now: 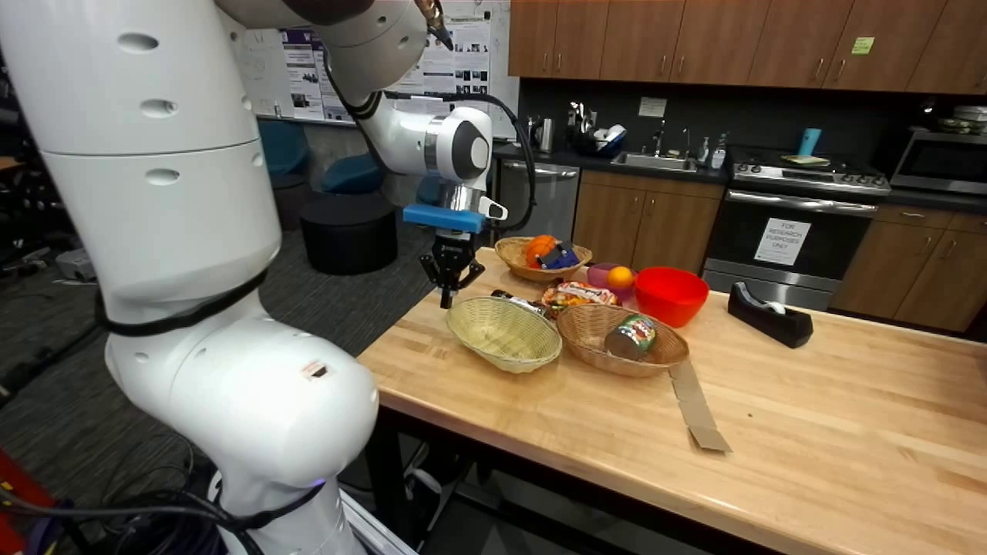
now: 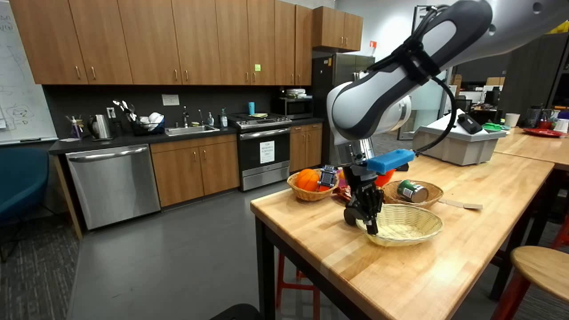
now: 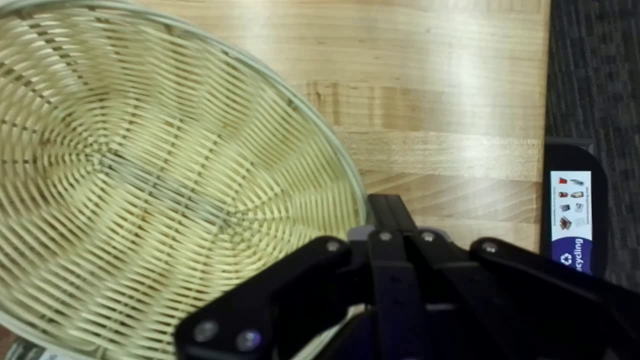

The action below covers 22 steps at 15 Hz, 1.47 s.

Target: Move the left basket to the right

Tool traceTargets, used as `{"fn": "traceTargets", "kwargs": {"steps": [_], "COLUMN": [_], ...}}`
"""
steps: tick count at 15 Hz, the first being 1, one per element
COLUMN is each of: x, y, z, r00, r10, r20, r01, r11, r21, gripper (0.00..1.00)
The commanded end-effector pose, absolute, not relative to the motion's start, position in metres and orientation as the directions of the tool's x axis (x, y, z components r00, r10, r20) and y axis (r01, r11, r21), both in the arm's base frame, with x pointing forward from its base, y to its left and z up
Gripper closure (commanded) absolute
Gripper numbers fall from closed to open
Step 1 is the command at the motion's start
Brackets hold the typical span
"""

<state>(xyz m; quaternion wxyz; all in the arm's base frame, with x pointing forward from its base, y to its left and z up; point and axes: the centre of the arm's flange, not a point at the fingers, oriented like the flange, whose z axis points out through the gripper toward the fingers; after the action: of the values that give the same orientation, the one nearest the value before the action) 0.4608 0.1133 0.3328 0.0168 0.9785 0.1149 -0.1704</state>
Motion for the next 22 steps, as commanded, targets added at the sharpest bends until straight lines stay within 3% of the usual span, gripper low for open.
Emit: {"fn": "traceTargets", "kwargs": {"steps": [1, 10, 16, 22], "x": [0.45, 0.429, 0.458, 0.481], "y": [0.077, 0.015, 0.04, 0.018], "z": [0.344, 0.35, 0.336, 0.316], "r00": [0.936, 0.954, 0.973, 0.967], "r10": [0.137, 0.003, 0.142, 0.179], "r20": [-0.325, -0.301, -0.182, -0.179], "r01": [0.149, 0.006, 0.158, 0.208], "r11": [-0.989, -1.0, -0.984, -0.966], "r21": [0.011, 0.01, 0.081, 0.156], "gripper": [1.0, 1.0, 1.0, 1.0]}}
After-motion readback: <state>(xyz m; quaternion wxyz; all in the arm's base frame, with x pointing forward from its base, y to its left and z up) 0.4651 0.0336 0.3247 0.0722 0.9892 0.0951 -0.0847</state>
